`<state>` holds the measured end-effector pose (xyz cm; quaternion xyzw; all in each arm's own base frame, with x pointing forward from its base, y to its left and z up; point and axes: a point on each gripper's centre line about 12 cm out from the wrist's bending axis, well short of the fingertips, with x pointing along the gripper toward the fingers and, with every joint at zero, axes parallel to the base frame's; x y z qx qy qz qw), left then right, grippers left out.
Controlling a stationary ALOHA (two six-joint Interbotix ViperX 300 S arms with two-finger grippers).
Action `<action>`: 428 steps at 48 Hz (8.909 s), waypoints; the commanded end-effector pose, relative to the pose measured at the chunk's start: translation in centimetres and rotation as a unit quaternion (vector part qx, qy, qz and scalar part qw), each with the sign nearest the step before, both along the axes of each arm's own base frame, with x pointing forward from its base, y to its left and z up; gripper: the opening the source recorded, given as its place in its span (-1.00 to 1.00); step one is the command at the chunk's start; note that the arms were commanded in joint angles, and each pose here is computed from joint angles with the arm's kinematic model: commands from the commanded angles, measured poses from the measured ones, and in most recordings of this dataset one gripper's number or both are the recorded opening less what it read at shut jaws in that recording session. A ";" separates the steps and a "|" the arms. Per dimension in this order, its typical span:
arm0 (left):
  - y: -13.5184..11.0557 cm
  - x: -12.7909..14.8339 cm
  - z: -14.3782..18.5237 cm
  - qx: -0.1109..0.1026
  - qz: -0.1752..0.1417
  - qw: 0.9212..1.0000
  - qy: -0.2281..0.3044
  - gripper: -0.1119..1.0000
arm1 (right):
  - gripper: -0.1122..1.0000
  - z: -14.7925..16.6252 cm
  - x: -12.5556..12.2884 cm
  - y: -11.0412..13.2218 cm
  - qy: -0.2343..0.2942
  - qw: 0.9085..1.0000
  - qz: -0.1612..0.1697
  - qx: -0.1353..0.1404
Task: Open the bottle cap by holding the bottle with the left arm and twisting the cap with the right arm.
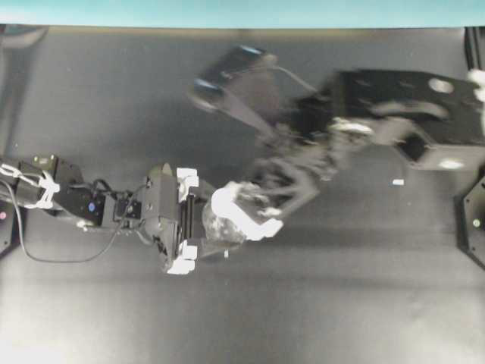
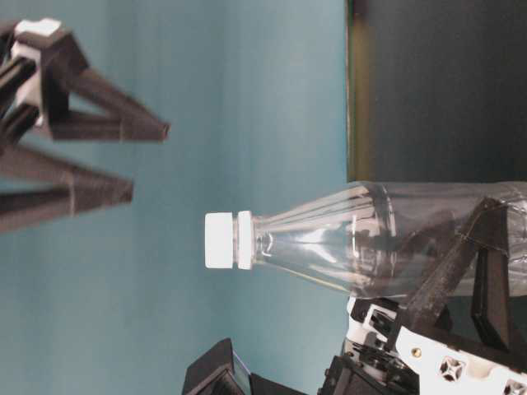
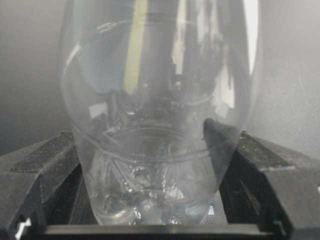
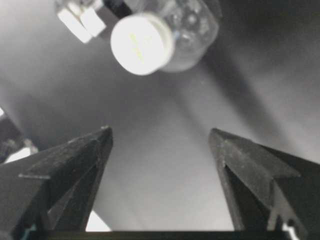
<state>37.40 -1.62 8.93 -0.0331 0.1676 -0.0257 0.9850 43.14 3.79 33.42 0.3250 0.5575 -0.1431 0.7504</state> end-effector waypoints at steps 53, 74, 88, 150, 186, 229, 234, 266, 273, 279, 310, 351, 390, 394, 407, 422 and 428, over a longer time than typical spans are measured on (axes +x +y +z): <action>-0.3 0.0 0.2 -0.001 -0.004 1.000 -0.002 0.66 | 0.05 -3.6 4.7 -0.2 0.068 0.997 -0.038 -0.004; -0.2 0.0 0.2 -0.001 -0.003 1.000 -0.001 0.66 | -0.14 -3.5 4.8 -0.2 0.056 0.995 0.077 -0.036; -0.3 0.0 0.2 -0.001 -0.004 1.000 -0.001 0.66 | -0.14 -3.3 5.0 0.1 0.019 0.951 0.292 -0.096; -0.4 0.2 0.0 0.000 -0.005 1.000 0.008 0.66 | -0.13 -4.1 4.2 0.1 -0.019 0.826 0.539 -0.164; -0.4 0.0 -0.2 0.000 -0.005 1.000 0.018 0.66 | 0.61 1.0 1.5 0.1 0.021 0.936 0.328 -0.123; -0.4 0.1 -0.2 0.000 -0.005 1.000 0.018 0.66 | 0.61 -1.2 5.2 2.1 0.083 0.996 0.001 -0.027; -0.4 0.1 -0.2 0.000 -0.006 1.000 0.018 0.66 | 0.61 -2.1 5.0 2.5 0.094 0.995 0.006 -0.029; -0.4 0.1 -0.2 0.000 -0.005 1.000 0.018 0.66 | 0.60 -4.1 5.4 1.5 0.091 0.995 0.005 -0.044; -0.4 0.1 -0.1 0.000 -0.005 1.000 0.018 0.66 | 0.60 -4.1 5.4 1.3 0.092 0.995 0.003 -0.044; -0.4 0.1 -0.2 0.000 -0.005 1.000 0.018 0.66 | 0.55 -4.2 5.4 1.1 0.091 0.995 0.000 -0.045; -0.4 0.0 -0.1 0.000 -0.005 1.000 0.018 0.66 | -0.13 -4.3 5.4 0.5 0.083 0.987 0.115 -0.073; -0.3 -0.1 -0.3 0.000 -0.005 1.000 0.021 0.66 | -0.13 -4.1 5.8 0.5 -0.019 0.807 0.560 -0.185; -0.3 0.1 -0.4 0.001 -0.004 1.000 0.031 0.66 | -0.12 -4.7 4.2 -0.3 0.000 0.842 0.512 -0.167; -0.2 0.1 -0.4 0.001 -0.003 1.000 0.031 0.66 | 0.10 -4.5 4.2 -0.3 -0.007 0.845 0.506 -0.171; -0.3 0.1 -0.4 0.001 -0.004 0.999 0.032 0.66 | 0.60 -1.9 3.6 -0.4 -0.043 0.866 0.464 -0.183; -0.1 0.3 -0.3 0.002 -0.002 1.000 0.029 0.67 | 0.60 1.6 -0.2 -0.4 -0.066 0.890 0.414 -0.180; 0.0 0.3 -0.2 0.000 0.000 1.000 0.028 0.89 | 0.60 1.7 -1.8 -0.4 -0.072 0.899 0.394 -0.176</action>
